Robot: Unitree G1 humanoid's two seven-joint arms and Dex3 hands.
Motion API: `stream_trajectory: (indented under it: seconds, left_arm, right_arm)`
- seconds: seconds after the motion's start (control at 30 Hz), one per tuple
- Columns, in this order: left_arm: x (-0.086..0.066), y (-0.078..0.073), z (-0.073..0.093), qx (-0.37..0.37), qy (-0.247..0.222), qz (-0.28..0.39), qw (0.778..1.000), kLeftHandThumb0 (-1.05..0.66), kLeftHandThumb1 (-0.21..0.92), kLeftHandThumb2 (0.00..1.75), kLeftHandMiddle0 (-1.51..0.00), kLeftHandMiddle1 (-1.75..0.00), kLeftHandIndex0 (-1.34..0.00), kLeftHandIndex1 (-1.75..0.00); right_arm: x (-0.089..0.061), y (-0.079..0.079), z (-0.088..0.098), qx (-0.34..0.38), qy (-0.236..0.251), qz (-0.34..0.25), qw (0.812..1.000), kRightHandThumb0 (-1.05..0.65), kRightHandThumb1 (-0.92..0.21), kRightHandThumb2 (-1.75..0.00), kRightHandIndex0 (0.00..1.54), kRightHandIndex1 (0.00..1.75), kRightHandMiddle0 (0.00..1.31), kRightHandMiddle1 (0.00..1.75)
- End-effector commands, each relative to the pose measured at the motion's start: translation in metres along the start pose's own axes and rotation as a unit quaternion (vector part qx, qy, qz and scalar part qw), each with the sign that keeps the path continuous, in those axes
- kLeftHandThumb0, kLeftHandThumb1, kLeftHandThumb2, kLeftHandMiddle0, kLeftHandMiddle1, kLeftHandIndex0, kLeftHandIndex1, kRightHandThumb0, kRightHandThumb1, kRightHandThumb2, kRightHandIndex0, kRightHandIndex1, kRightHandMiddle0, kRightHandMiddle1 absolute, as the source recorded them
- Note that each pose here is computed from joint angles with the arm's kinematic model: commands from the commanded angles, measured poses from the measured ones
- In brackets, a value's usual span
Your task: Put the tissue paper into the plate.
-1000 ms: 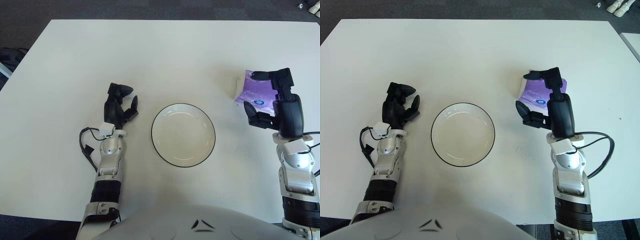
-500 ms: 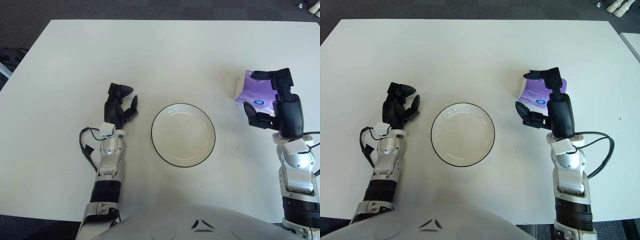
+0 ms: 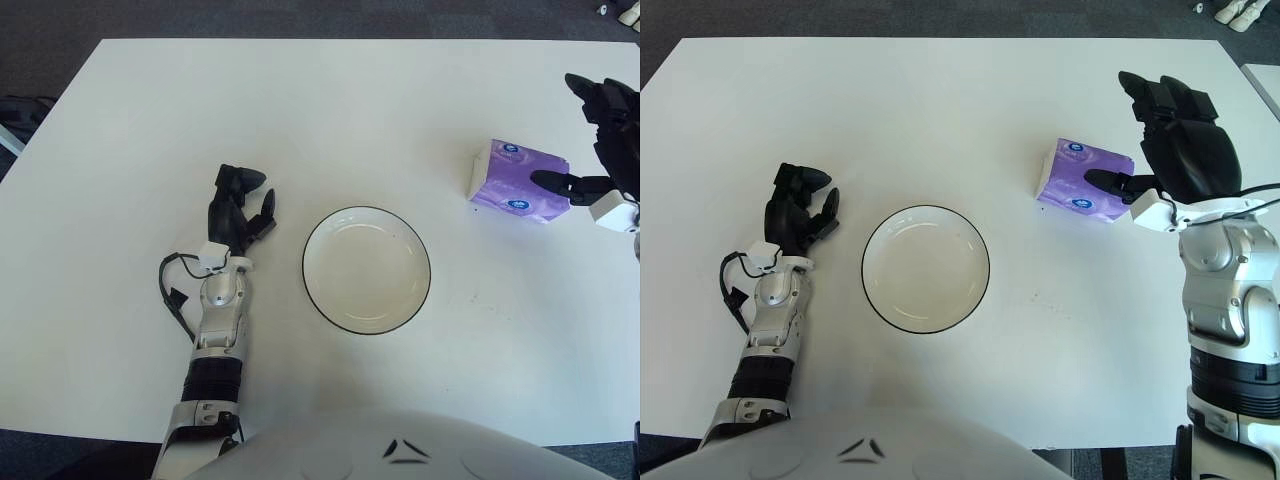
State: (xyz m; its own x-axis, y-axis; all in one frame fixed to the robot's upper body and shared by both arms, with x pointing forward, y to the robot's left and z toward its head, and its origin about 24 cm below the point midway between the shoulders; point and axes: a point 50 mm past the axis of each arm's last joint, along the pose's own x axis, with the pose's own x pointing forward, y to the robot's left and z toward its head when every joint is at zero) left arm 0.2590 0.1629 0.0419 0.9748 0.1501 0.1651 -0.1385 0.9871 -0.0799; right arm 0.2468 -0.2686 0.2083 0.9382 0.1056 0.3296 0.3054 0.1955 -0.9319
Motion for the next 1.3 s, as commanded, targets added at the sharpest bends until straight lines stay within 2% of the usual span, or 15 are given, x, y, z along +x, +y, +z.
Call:
stream_trajectory:
  seconds: [0.0,0.67,1.03,1.27]
  left_arm:
    - [-0.017,0.008,-0.026,0.007,0.078,0.018,0.997,0.0,0.7,0.74,-0.41,-1.38,-0.35,-1.75]
    - [-0.018,0.008,-0.026,0.008,0.078,0.018,0.997,0.0,0.69,0.75,-0.42,-1.38,-0.36,-1.75]
    - [-0.018,0.006,-0.025,0.011,0.087,0.027,0.996,0.0,0.68,0.76,-0.42,-1.38,-0.36,-1.75]
    - [-0.018,0.006,-0.025,0.01,0.08,0.019,0.997,0.0,0.7,0.73,-0.42,-1.37,-0.34,-1.75]
  right_arm:
    - [-0.002,0.011,-0.006,-0.02,0.011,0.038,0.999,-1.05,-0.63,-0.6,0.0,0.0,0.0,0.0]
    - [0.002,0.012,-0.009,-0.046,0.012,0.06,0.997,-1.05,-0.6,-0.57,0.0,0.0,0.0,0.0]
    - [0.007,0.019,-0.007,-0.035,0.013,0.093,0.995,-1.05,-0.58,-0.57,0.0,0.0,0.0,0.0]
    - [0.011,0.029,0.0,-0.031,0.002,0.111,0.993,-1.04,-0.5,-0.62,0.0,0.0,0.0,0.0]
